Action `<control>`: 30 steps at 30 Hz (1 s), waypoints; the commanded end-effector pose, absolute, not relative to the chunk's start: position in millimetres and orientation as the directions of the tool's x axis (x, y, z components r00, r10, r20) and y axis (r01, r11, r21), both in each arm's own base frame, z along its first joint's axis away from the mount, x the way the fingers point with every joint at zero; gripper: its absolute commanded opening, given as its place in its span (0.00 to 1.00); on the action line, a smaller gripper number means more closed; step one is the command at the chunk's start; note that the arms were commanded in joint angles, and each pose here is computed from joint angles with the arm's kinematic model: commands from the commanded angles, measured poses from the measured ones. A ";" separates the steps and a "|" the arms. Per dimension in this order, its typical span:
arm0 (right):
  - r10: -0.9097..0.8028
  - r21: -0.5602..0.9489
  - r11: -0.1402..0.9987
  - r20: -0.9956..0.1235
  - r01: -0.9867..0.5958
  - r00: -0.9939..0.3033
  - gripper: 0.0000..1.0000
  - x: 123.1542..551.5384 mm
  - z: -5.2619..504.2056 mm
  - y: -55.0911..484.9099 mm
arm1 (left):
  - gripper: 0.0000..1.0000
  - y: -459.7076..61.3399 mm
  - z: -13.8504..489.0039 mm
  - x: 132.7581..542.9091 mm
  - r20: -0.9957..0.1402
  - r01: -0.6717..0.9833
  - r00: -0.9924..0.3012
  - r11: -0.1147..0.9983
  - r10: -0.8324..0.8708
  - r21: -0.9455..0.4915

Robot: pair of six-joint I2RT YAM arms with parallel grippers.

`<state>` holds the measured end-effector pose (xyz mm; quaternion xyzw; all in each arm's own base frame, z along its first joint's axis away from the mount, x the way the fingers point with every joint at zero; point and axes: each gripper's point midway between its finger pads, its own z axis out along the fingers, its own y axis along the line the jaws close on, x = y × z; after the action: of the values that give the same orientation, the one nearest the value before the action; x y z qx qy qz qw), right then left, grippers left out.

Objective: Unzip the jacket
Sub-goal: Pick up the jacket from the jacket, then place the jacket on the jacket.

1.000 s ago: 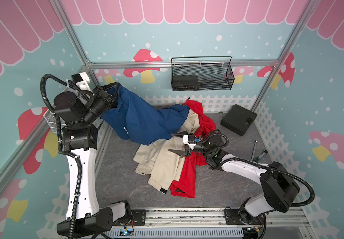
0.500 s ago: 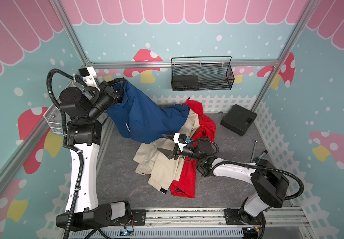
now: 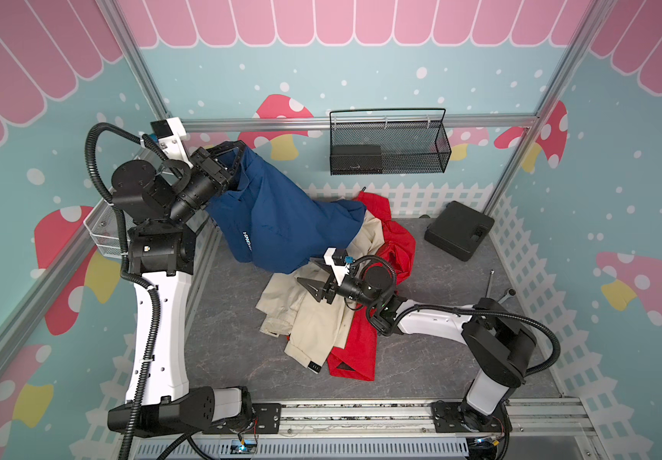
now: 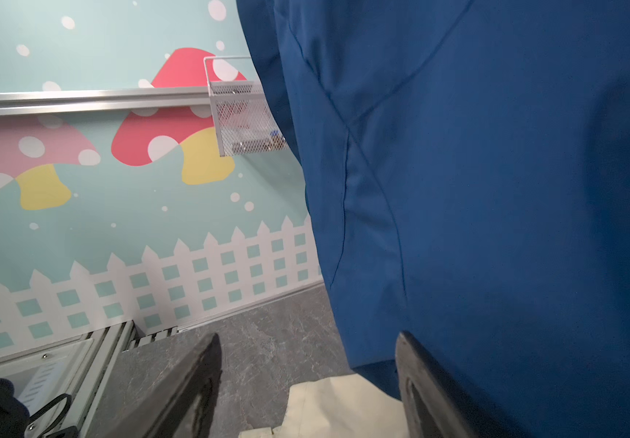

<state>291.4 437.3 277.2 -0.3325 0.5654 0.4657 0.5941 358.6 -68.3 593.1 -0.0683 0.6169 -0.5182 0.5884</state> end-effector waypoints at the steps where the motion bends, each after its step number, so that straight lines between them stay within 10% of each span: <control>1: 0.277 0.278 0.307 -0.941 -0.910 -0.193 0.75 296.6 282.3 440.2 | 0.00 -75.3 628.1 339.9 -0.697 0.624 -0.232 0.445 -0.679 -0.642; 20: 0.400 0.520 0.289 -0.828 -0.804 -0.393 0.70 354.9 238.8 487.2 | 0.00 -79.0 635.0 342.3 -0.680 0.647 -0.259 0.399 -0.686 -0.649; 22: 0.408 0.498 0.283 -0.836 -0.819 -0.368 0.60 357.8 246.5 492.0 | 0.00 -78.6 635.1 341.5 -0.683 0.646 -0.252 0.407 -0.685 -0.646; 26: 0.422 0.409 0.257 -0.863 -0.876 -0.279 0.07 344.8 275.6 485.9 | 0.00 -76.8 636.5 341.9 -0.686 0.638 -0.240 0.422 -0.686 -0.644; 30: 0.411 0.260 0.233 -0.900 -0.937 -0.147 0.00 313.9 326.1 456.4 | 0.00 -64.6 649.5 341.5 -0.686 0.614 -0.168 0.470 -0.708 -0.634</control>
<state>340.2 478.4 250.8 -0.2184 0.5953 0.5493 0.5442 362.7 -70.2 609.2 -0.0613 0.6065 -0.5311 0.5885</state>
